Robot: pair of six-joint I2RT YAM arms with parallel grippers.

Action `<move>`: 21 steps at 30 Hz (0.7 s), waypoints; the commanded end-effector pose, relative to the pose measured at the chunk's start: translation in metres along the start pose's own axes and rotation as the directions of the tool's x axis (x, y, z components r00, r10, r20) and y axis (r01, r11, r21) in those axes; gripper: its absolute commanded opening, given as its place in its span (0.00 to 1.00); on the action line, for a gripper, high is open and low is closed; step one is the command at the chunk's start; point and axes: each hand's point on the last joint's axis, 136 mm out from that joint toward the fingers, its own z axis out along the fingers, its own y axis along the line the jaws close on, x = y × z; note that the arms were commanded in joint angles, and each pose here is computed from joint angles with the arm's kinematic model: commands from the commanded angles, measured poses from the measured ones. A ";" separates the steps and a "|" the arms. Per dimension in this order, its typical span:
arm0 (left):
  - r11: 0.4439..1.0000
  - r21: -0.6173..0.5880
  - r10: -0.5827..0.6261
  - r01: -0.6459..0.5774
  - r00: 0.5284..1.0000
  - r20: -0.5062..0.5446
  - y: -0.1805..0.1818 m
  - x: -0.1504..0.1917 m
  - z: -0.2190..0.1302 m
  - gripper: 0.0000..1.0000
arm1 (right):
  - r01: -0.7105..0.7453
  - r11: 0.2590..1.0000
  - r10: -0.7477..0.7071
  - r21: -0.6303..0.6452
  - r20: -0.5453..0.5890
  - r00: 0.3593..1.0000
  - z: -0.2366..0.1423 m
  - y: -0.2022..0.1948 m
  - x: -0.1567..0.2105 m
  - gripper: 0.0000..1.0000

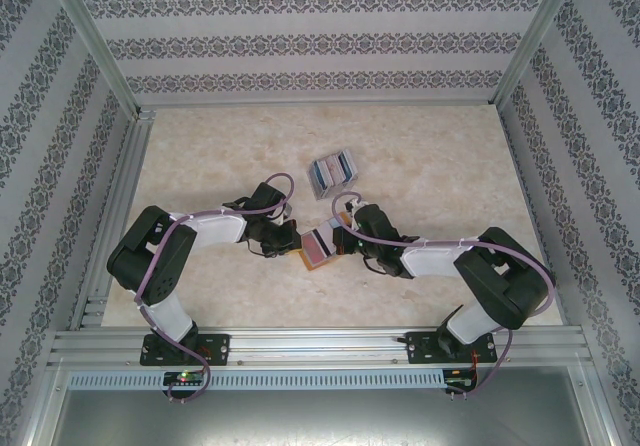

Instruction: Put the credit cards into the card holder

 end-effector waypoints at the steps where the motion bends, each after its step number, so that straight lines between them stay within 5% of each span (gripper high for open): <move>1: 0.992 -0.119 -0.036 0.033 0.999 -0.032 0.031 0.018 0.012 0.03 | 0.007 1.000 -0.007 -0.018 0.002 1.000 0.002 0.008 0.007 0.00; 11: 0.993 -0.116 -0.037 0.033 0.999 -0.030 0.030 0.017 0.013 0.03 | -0.015 0.995 0.007 -0.099 -0.079 0.997 0.010 0.029 0.025 0.01; 21: 0.992 -0.122 -0.033 0.030 0.999 -0.026 0.030 0.016 0.013 0.03 | -0.147 0.953 0.087 -0.264 -0.226 0.970 0.005 0.050 0.027 0.16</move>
